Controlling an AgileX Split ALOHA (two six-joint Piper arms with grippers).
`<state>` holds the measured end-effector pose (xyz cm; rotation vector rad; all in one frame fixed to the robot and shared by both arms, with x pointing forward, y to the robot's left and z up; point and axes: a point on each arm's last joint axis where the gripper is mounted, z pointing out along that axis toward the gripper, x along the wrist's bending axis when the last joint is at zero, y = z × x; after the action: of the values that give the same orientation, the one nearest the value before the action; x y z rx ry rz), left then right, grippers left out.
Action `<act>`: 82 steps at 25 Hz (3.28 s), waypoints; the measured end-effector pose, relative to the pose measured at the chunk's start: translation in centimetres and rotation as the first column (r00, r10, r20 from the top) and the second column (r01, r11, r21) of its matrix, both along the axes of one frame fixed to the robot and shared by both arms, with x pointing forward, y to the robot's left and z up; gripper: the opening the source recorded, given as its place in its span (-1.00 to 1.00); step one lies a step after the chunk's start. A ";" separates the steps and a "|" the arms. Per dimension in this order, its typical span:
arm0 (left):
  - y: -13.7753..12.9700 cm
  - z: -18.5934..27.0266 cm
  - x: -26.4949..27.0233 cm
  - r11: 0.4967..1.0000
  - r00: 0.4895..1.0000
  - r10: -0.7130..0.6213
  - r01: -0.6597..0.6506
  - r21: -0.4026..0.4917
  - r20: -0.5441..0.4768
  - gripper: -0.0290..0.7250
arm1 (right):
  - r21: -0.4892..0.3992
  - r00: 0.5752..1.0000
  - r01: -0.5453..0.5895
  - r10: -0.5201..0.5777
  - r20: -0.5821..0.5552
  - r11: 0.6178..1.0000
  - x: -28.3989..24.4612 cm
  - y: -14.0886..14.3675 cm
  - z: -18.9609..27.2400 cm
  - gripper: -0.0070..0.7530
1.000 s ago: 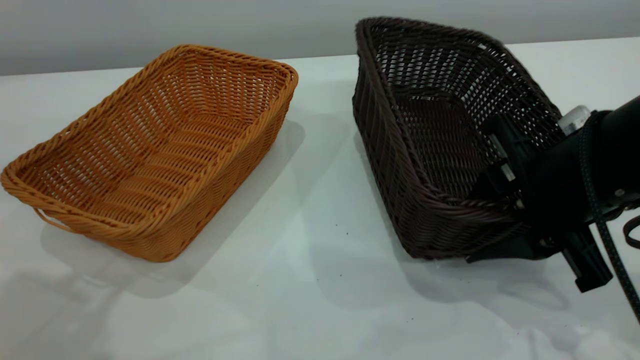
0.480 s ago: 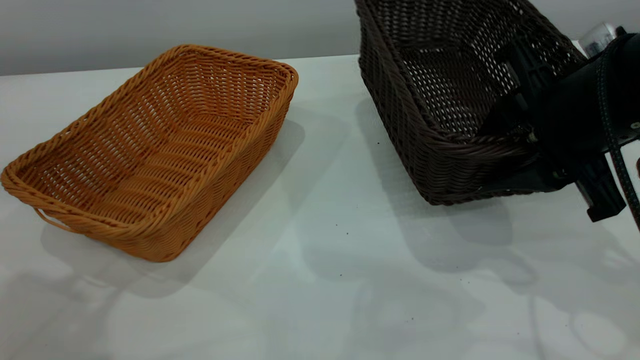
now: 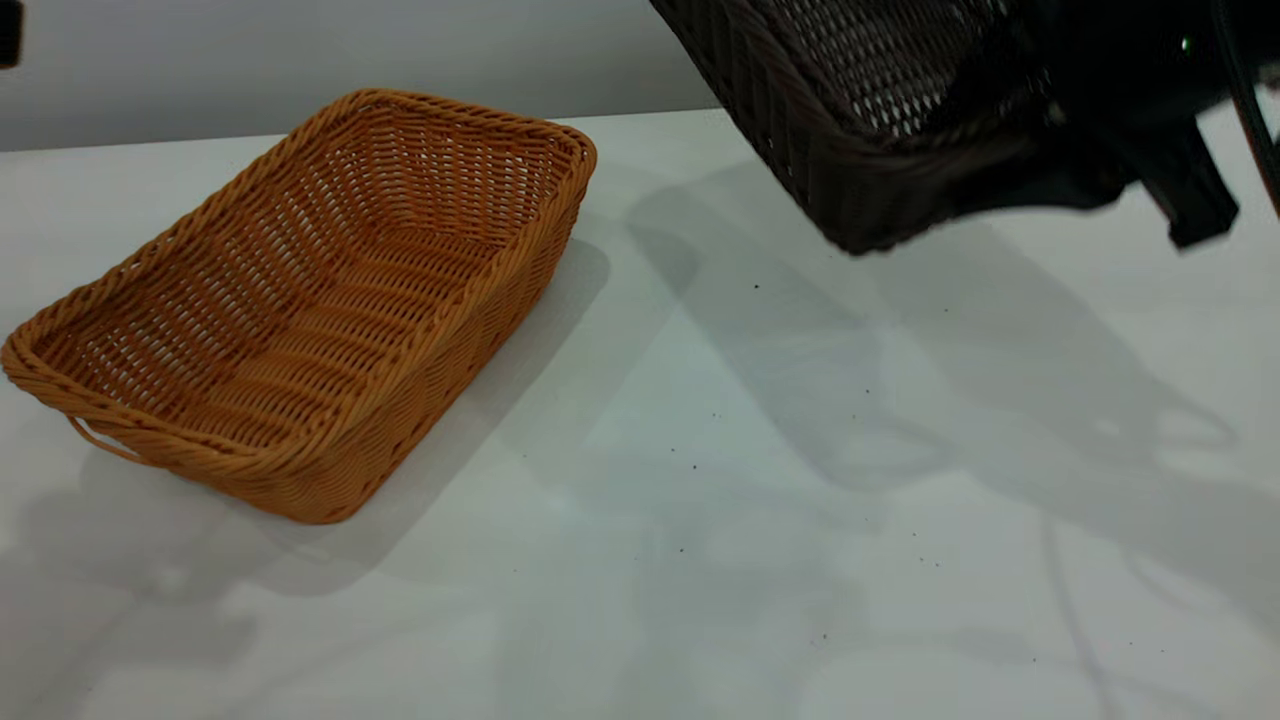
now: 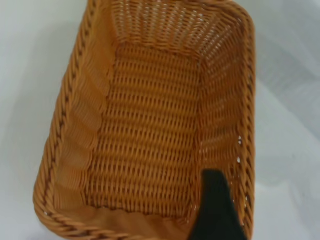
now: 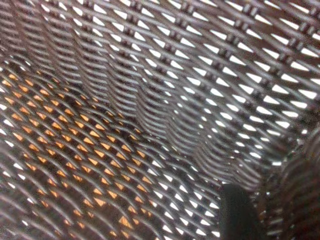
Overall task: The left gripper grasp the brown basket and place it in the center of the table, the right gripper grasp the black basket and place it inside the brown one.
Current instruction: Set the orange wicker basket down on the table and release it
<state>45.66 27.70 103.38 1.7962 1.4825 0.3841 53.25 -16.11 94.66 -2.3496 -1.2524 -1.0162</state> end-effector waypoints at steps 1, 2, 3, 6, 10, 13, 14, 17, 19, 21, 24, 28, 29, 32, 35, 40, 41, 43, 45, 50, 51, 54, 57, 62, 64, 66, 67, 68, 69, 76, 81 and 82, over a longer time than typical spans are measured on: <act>0.0 -0.4 0.3 1.000 1.000 0.002 -0.002 -0.009 -0.020 0.21 | -0.014 1.000 -0.011 0.011 0.024 1.000 0.5 0.0 0.4 -0.19; -0.1 -0.7 0.5 1.000 0.999 0.002 -0.003 -0.024 -0.039 0.21 | -0.024 0.999 -0.015 0.016 0.038 1.000 0.8 -0.2 0.7 -0.19; -0.3 -1.1 0.7 0.999 0.999 -0.002 0.000 -0.037 -0.054 0.21 | -0.036 0.998 -0.027 0.029 0.052 0.999 1.0 -0.2 1.0 -0.19; -1.4 -2.0 1.5 0.998 0.997 -0.040 0.037 -0.046 -0.065 0.21 | -0.066 0.994 -0.066 0.071 0.082 0.996 1.5 -0.2 1.5 -0.19; -3.3 -3.4 2.5 0.997 0.996 -0.072 0.072 0.011 -0.053 0.21 | -0.098 0.985 -0.110 0.122 0.124 0.989 2.1 0.0 2.4 -0.19; -4.7 -4.7 3.3 0.995 0.996 -0.078 0.080 0.057 -0.045 0.21 | -0.116 0.976 -0.134 0.151 0.153 0.984 2.5 0.1 3.1 -0.20; -5.2 -5.2 3.5 0.994 0.996 -0.082 0.086 0.073 -0.045 0.21 | -0.122 0.973 -0.145 0.163 0.162 0.982 2.6 0.2 3.3 -0.20; -6.7 -6.1 4.5 0.990 0.994 -0.098 0.102 0.100 -0.046 0.21 | -0.127 0.969 -0.149 0.170 0.180 0.981 2.9 0.3 3.8 -0.20; -7.7 -6.5 5.2 0.989 0.994 -0.099 0.103 0.101 -0.044 0.21 | -0.127 0.969 -0.147 0.168 0.180 0.981 2.9 0.3 3.8 -0.20; -8.6 -6.9 6.1 0.988 0.992 -0.114 0.119 0.102 -0.049 0.21 | -0.135 0.968 -0.155 0.178 0.180 0.979 2.9 0.3 3.7 -0.20; -9.9 -7.3 7.2 0.983 0.988 -0.145 0.150 0.107 -0.054 0.21 | -0.134 0.968 -0.154 0.177 0.179 0.979 2.9 0.3 3.7 -0.20; -11.3 -8.7 8.1 0.976 0.984 -0.165 0.173 0.131 -0.068 0.21 | -0.135 0.968 -0.152 0.175 0.181 0.979 2.9 0.3 3.7 -0.20; -11.5 -9.2 8.2 0.975 0.983 -0.165 0.175 0.140 -0.077 0.21 | -0.135 0.968 -0.152 0.175 0.181 0.979 2.9 0.3 3.7 -0.20; -11.9 -10.7 8.4 0.970 0.982 -0.161 0.175 0.169 -0.094 0.21 | -0.134 0.968 -0.150 0.173 0.180 0.979 2.9 0.3 3.7 -0.20; -12.2 -11.8 8.6 0.966 0.985 -0.147 0.163 0.199 -0.094 0.21 | -0.136 0.968 -0.151 0.174 0.182 0.979 3.0 0.2 3.7 -0.20; -12.1 -13.1 8.8 0.963 0.984 -0.132 0.156 0.220 -0.116 0.21 | -0.138 0.968 -0.149 0.173 0.184 0.979 3.0 0.2 3.7 -0.20; -12.2 -13.3 8.9 0.963 0.983 -0.137 0.162 0.217 -0.125 0.21 | -0.139 0.967 -0.148 0.172 0.186 0.979 3.0 0.2 3.7 -0.20; -12.2 -13.4 9.0 0.962 0.983 -0.135 0.160 0.219 -0.125 0.21 | -0.142 0.967 -0.144 0.170 0.188 0.979 3.0 0.2 3.7 -0.20; -12.3 -13.3 9.2 0.963 0.983 -0.137 0.162 0.216 -0.123 0.21 | -0.145 0.966 -0.146 0.172 0.190 0.979 3.0 0.2 3.7 -0.20; -12.6 -12.8 9.7 0.965 0.985 -0.141 0.160 0.207 -0.102 0.21 | -0.150 0.964 -0.152 0.180 0.194 0.977 3.0 0.2 3.7 -0.20; -12.7 -12.7 9.8 0.966 0.985 -0.142 0.160 0.205 -0.099 0.21 | -0.151 0.964 -0.153 0.181 0.194 0.977 3.0 0.2 3.7 -0.20; -12.8 -12.3 10.1 0.967 0.986 -0.144 0.158 0.202 -0.085 0.21 | -0.151 0.964 -0.153 0.181 0.194 0.977 3.0 0.2 3.7 -0.20; -13.0 -12.4 10.5 0.967 0.987 -0.142 0.156 0.204 -0.080 0.21 | -0.155 0.963 -0.157 0.187 0.197 0.975 3.0 0.2 3.7 -0.20; -13.4 -14.1 10.4 0.960 0.978 -0.160 0.186 0.211 -0.135 0.21 | -0.159 0.961 -0.161 0.191 0.199 0.974 3.0 0.2 3.7 -0.20; -13.7 -14.7 10.6 0.957 0.978 -0.159 0.186 0.223 -0.134 0.21 | -0.162 0.960 -0.162 0.194 0.201 0.973 3.0 0.2 3.7 -0.20; -13.9 -15.3 10.7 0.954 0.977 -0.160 0.189 0.232 -0.139 0.21 | -0.165 0.959 -0.165 0.197 0.203 0.972 3.0 0.2 3.7 -0.20; -14.1 -15.6 10.9 0.953 0.978 -0.159 0.188 0.238 -0.137 0.21 | -0.166 0.959 -0.167 0.200 0.203 0.972 3.0 0.2 3.7 -0.20; -14.1 -15.9 11.0 0.952 0.981 -0.149 0.177 0.251 -0.127 0.21 | -0.168 0.958 -0.169 0.202 0.204 0.971 3.0 0.2 3.7 -0.20; -14.3 -16.2 11.0 0.950 0.980 -0.150 0.180 0.257 -0.130 0.21 | -0.168 0.957 -0.171 0.204 0.204 0.971 3.0 0.2 3.7 -0.20; -14.9 -18.5 10.9 0.935 0.979 -0.146 0.183 0.302 -0.142 0.01 | -0.171 0.956 -0.173 0.207 0.207 0.970 3.0 0.2 3.7 -0.20; -14.9 -18.6 11.0 0.916 0.975 -0.183 0.215 0.340 -0.126 -0.65 | -0.172 0.956 -0.171 0.206 0.208 0.970 3.0 0.2 3.7 -0.20; -15.0 -18.6 10.9 0.908 0.971 -0.202 0.235 0.347 -0.129 -0.66 | -0.172 0.956 -0.171 0.206 0.208 0.970 3.0 0.2 3.7 -0.20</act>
<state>56.60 12.75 84.76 2.2746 1.3115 0.4908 56.27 -15.93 98.35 -2.2141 -1.6589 -1.1845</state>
